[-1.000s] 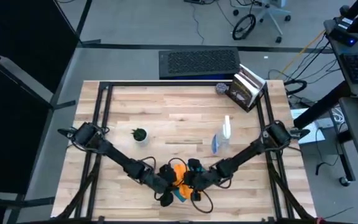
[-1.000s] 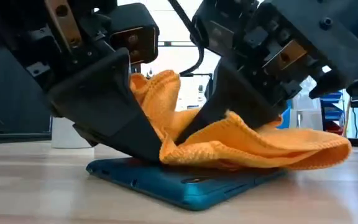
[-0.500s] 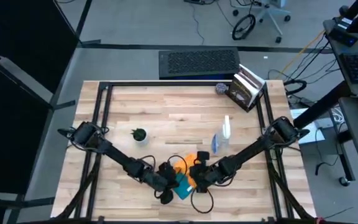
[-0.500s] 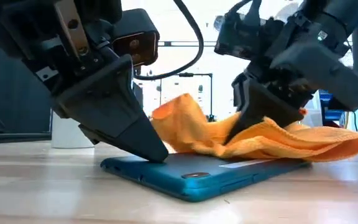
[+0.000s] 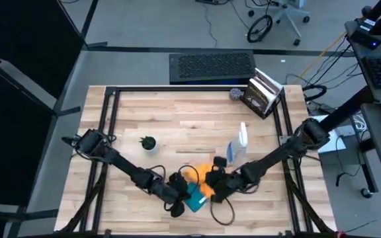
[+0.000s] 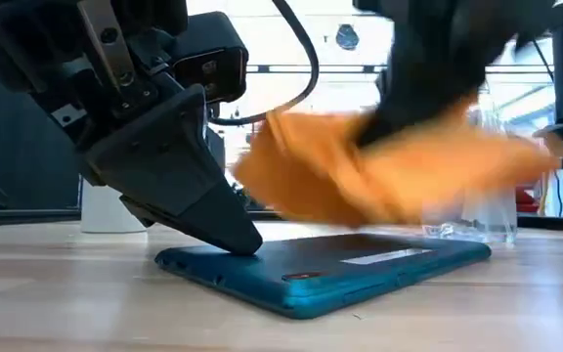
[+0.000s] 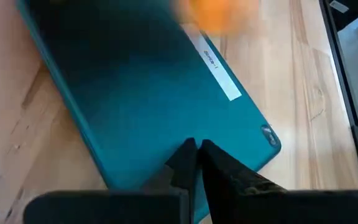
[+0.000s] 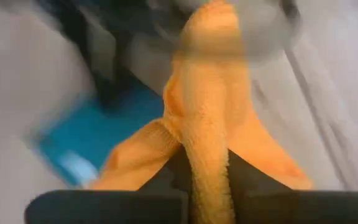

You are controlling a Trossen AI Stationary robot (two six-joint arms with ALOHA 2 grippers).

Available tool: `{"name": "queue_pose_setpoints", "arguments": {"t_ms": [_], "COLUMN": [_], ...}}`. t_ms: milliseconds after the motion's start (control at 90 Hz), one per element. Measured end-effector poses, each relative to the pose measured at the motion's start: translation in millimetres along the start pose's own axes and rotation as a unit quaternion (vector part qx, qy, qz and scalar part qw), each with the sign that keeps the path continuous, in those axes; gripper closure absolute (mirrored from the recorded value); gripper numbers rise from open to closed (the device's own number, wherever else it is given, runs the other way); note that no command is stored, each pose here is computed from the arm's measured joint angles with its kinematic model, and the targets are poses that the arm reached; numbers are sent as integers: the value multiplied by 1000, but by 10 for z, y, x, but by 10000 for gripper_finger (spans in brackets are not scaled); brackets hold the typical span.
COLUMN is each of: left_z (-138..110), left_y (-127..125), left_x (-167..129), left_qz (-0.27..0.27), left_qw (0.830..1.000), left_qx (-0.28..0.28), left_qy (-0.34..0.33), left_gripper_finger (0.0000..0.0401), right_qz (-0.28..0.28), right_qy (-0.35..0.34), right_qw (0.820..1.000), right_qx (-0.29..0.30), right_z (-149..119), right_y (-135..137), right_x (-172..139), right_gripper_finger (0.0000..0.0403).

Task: Apply microfiber cloth
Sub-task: Wipe the tablet with the microfiber cloth

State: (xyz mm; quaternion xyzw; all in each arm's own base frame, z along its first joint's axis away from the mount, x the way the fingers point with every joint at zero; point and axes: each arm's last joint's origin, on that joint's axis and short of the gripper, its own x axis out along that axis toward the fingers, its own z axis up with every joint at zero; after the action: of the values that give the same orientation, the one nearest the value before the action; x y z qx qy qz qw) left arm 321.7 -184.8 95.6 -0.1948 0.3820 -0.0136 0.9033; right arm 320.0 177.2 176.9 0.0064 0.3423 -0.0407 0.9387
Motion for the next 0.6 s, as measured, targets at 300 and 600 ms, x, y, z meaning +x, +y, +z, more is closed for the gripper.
{"name": "queue_pose_setpoints", "arguments": {"t_ms": [300, 600], "left_z": [4, 7], "left_y": [0, 2], "left_x": [1, 1], "left_qz": [2, 5], "left_qw": [1000, 1000], "left_qx": [0, -1], "left_qy": [-5, -11], "left_gripper_finger": [390, 390], "right_qz": [122, 110], "right_qy": [-7, -11], "right_qw": [993, 994], "right_qx": [-5, -7], "right_z": [-321, -363], "right_y": [349, 401], "right_x": [450, 790], "right_gripper_finger": [387, 387]}}
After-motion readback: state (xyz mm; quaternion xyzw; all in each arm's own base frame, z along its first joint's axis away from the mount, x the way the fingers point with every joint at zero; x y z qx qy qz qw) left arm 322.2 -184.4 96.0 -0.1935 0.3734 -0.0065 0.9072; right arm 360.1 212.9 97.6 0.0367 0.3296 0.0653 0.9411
